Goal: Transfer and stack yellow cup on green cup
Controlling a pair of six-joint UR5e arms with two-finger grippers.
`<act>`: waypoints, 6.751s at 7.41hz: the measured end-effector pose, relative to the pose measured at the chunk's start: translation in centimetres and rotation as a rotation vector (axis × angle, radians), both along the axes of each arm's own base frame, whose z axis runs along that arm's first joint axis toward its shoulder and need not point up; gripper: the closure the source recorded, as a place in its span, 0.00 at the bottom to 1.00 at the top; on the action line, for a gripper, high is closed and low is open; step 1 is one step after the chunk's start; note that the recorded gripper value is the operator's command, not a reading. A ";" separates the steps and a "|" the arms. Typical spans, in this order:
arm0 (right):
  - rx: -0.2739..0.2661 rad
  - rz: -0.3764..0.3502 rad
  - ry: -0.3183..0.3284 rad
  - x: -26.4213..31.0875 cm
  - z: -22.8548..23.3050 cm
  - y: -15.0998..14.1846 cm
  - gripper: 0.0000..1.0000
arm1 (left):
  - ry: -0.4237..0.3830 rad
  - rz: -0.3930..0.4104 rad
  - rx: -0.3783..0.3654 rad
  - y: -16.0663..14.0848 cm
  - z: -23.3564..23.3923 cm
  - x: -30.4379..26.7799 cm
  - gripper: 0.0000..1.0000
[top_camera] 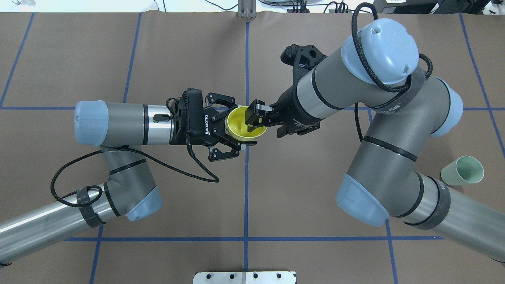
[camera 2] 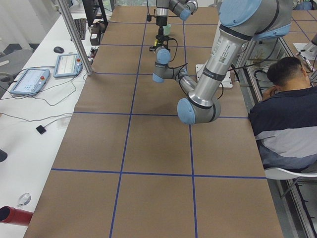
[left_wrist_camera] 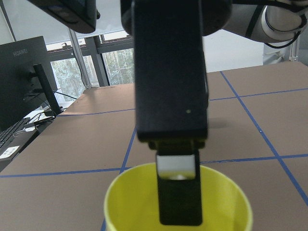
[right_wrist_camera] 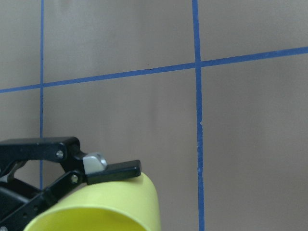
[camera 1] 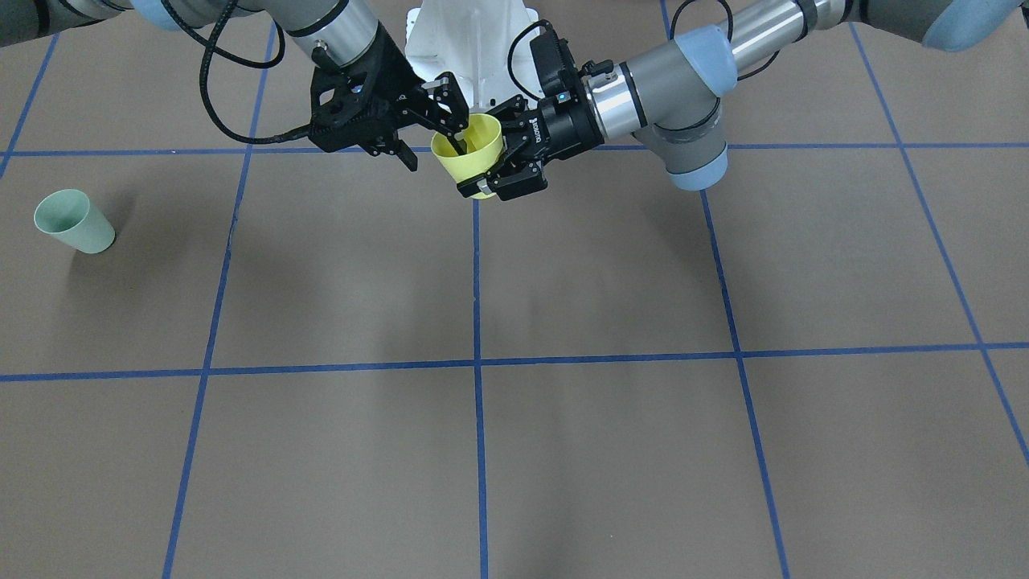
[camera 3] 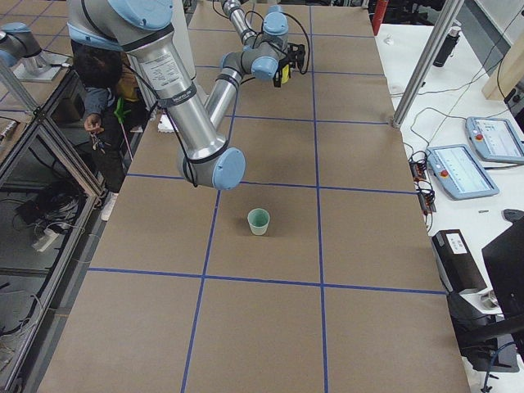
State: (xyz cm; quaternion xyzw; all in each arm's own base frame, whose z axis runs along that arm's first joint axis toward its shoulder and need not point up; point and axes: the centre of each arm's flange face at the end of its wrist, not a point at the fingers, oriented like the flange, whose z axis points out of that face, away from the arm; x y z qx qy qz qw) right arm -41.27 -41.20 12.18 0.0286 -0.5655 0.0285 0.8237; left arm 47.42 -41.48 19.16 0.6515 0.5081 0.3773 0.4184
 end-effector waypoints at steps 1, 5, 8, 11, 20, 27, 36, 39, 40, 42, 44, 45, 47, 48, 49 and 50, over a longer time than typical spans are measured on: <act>0.010 -0.002 -0.007 0.0 -0.5 0.0 1.00 | 0.003 0.000 0.002 0.0 0.0 0.0 0.93; 0.020 0.002 -0.009 0.2 -0.7 -0.1 1.00 | 0.045 0.022 -0.024 0.4 -0.3 -0.4 0.00; 0.008 0.029 0.002 1.7 0.3 -1.3 1.00 | 0.126 0.089 -0.172 0.8 -0.1 -0.8 0.00; -0.005 0.064 0.014 4.0 1.8 -2.4 1.00 | 0.132 0.079 -0.202 0.6 0.4 -0.7 0.00; 0.096 0.115 0.409 24.1 18.1 -13.6 1.00 | 0.040 -0.025 -0.406 -2.0 5.5 -1.2 0.00; 0.202 -0.066 0.440 43.0 35.7 -7.9 1.00 | -0.588 -0.452 -0.892 -11.1 18.9 -12.7 0.00; 0.203 -0.078 0.439 44.6 37.7 -6.9 1.00 | -0.863 -0.341 -1.433 -12.5 36.1 -45.4 0.00; 0.211 -0.070 0.406 44.1 36.3 -7.0 1.00 | -0.801 -0.269 -1.537 -7.2 40.8 -52.4 0.00; 0.179 -0.057 0.380 43.2 35.6 -6.8 1.00 | -0.737 -0.253 -1.587 -4.9 41.9 -54.7 0.00; 0.107 -0.046 0.336 40.5 36.1 -4.9 1.00 | -0.654 -0.227 -1.628 -0.5 42.3 -56.3 0.00; 0.076 -0.011 0.276 37.0 38.7 -0.5 1.00 | -0.637 -0.222 -1.634 1.5 42.1 -56.4 0.00; 0.068 0.004 0.249 35.7 39.8 1.5 1.00 | -0.636 -0.221 -1.634 1.8 42.1 -56.4 0.00; 0.048 0.016 0.251 35.0 41.9 3.6 1.00 | -0.634 -0.221 -1.634 1.9 42.1 -56.4 0.00; 0.035 0.018 0.266 34.8 43.0 3.8 1.00 | -0.634 -0.221 -1.634 2.0 42.1 -56.4 0.00; 0.026 0.015 0.283 34.5 43.8 3.8 1.00 | -0.635 -0.221 -1.634 2.0 42.1 -56.4 0.00; 0.021 0.008 0.297 34.0 44.4 3.7 1.00 | -0.635 -0.222 -1.633 2.0 42.0 -56.5 0.00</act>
